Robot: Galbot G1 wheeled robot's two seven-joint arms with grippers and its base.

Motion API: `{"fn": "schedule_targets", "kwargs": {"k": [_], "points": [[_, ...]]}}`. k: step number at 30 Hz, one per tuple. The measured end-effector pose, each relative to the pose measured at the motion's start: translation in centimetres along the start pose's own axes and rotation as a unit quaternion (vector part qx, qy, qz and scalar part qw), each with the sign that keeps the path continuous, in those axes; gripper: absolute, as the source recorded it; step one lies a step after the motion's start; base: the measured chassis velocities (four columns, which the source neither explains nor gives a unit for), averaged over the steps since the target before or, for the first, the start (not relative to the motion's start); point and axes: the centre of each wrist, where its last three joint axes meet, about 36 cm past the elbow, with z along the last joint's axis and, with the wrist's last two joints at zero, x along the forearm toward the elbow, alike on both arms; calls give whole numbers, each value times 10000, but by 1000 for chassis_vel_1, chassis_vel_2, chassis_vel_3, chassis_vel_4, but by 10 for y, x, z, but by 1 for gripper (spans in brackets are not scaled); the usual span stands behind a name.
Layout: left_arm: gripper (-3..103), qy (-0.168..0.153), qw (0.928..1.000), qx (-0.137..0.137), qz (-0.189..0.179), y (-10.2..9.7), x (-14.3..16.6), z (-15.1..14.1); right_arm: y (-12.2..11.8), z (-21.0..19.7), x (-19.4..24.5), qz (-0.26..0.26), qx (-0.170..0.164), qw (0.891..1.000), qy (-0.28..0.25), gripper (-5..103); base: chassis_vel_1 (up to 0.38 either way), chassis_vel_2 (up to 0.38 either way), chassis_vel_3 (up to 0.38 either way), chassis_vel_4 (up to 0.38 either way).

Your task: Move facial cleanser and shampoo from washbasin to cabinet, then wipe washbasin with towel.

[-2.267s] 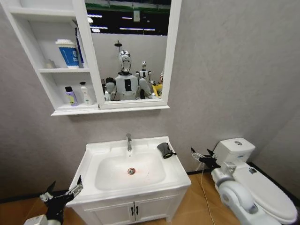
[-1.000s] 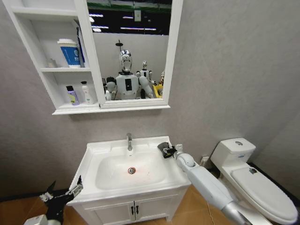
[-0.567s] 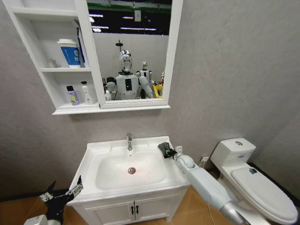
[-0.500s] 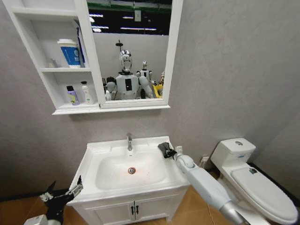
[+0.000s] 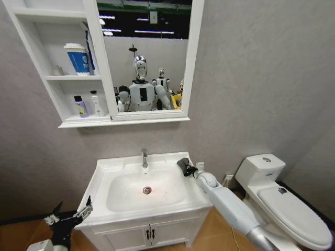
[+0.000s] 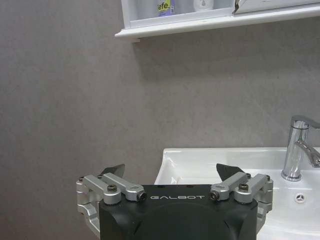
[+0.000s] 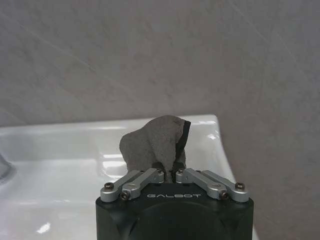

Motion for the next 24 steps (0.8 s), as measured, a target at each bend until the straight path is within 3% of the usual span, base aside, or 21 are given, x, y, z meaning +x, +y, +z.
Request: {"fn": "schedule_targets", "kwargs": {"k": [2, 4, 5, 7, 8, 10, 16, 24], "points": [[100, 0, 10000, 0, 0, 0, 0, 0, 13, -7, 4, -211, -80, 9997, -98, 5, 0, 0, 0, 0], [100, 0, 10000, 0, 0, 0, 0, 0, 63, -12, 15, -566, -181, 9982, -28, 5, 0, 0, 0, 0], [100, 0, 10000, 0, 0, 0, 0, 0, 63, -12, 15, -566, -181, 9982, -28, 5, 0, 0, 0, 0], [100, 0, 10000, 0, 0, 0, 0, 0, 105, 5, 20, -700, -128, 9972, 243, 5, 0, 0, 0, 0], [100, 0, 10000, 0, 0, 0, 0, 0, 105, 5, 20, -700, -128, 9972, 243, 5, 0, 0, 0, 0], [100, 0, 10000, 0, 1, 0, 0, 0, 130, 35, 21, -710, -19, 9962, 509, 5, 0, 0, 0, 0], [100, 0, 10000, 0, 0, 0, 0, 0, 148, 82, 21, -472, 121, 9943, 944, 5, 0, 0, 0, 0], [100, 0, 10000, 0, 0, 0, 0, 0, 125, 108, 13, 83, 507, 9906, 1267, 5, 0, 0, 0, 0]]}}
